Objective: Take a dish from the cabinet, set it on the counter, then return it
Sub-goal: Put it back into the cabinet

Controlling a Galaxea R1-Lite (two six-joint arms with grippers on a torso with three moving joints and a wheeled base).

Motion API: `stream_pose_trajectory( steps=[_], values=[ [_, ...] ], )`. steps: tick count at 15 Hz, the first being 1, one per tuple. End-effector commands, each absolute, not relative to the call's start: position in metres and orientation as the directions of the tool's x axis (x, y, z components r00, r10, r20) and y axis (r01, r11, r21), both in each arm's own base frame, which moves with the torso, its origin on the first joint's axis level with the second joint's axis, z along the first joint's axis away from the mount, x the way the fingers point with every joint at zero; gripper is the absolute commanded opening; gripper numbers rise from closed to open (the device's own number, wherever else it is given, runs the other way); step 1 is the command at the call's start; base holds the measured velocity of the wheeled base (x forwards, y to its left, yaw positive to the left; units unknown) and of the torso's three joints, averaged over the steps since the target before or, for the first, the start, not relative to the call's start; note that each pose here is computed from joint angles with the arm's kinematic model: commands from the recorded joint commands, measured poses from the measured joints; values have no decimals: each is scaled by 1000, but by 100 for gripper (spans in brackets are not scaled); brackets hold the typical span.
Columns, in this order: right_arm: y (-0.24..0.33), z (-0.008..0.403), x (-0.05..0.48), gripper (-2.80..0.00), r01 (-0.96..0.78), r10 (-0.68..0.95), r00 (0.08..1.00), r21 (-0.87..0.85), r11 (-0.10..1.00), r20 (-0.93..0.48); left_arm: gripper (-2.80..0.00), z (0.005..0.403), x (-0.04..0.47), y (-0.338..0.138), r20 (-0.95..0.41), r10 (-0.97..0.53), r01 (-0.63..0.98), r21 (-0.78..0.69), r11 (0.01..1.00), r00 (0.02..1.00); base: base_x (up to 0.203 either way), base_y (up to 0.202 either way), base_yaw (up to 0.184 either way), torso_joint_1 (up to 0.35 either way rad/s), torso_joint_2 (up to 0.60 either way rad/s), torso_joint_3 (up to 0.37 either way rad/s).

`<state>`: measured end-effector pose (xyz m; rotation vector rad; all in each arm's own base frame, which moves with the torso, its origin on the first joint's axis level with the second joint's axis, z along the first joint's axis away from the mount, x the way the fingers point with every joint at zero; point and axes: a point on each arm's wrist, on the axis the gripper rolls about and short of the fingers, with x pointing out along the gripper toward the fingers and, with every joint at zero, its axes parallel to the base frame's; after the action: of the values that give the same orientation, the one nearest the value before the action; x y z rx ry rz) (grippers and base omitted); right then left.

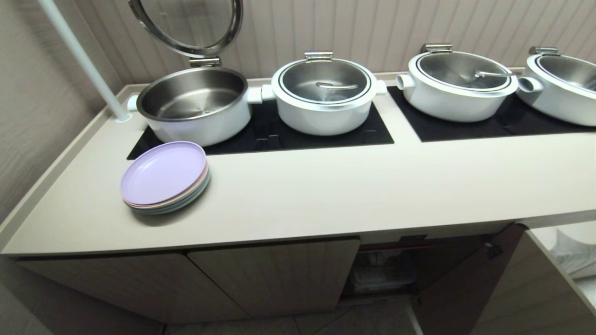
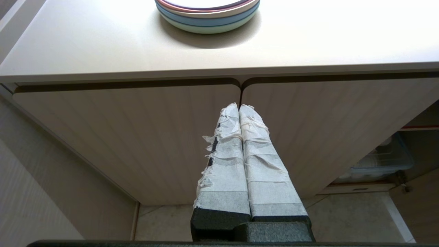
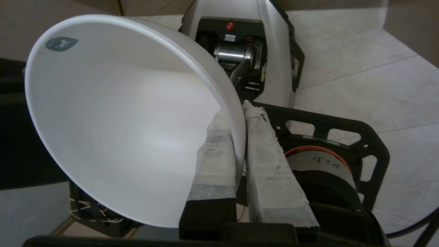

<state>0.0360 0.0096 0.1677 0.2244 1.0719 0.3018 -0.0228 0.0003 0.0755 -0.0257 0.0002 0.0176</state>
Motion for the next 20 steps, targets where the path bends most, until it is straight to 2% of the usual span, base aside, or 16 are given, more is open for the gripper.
stream_pose_trajectory(
  steps=[1,4,20],
  values=[
    [9,168,36,-280,-123,325,447,302,945,-834,-280,75,-23,0,0,18,-18,-26,999,1000,0,0,0,0,0,0],
    [8,167,33,-280,-154,301,430,259,953,-851,-280,75,-23,0,0,18,-18,-26,999,1000,0,0,0,0,0,0],
    [8,168,35,-280,-152,297,434,256,955,-850,-280,75,-23,0,0,18,-18,-26,999,1000,0,0,0,0,0,0]
  ],
)
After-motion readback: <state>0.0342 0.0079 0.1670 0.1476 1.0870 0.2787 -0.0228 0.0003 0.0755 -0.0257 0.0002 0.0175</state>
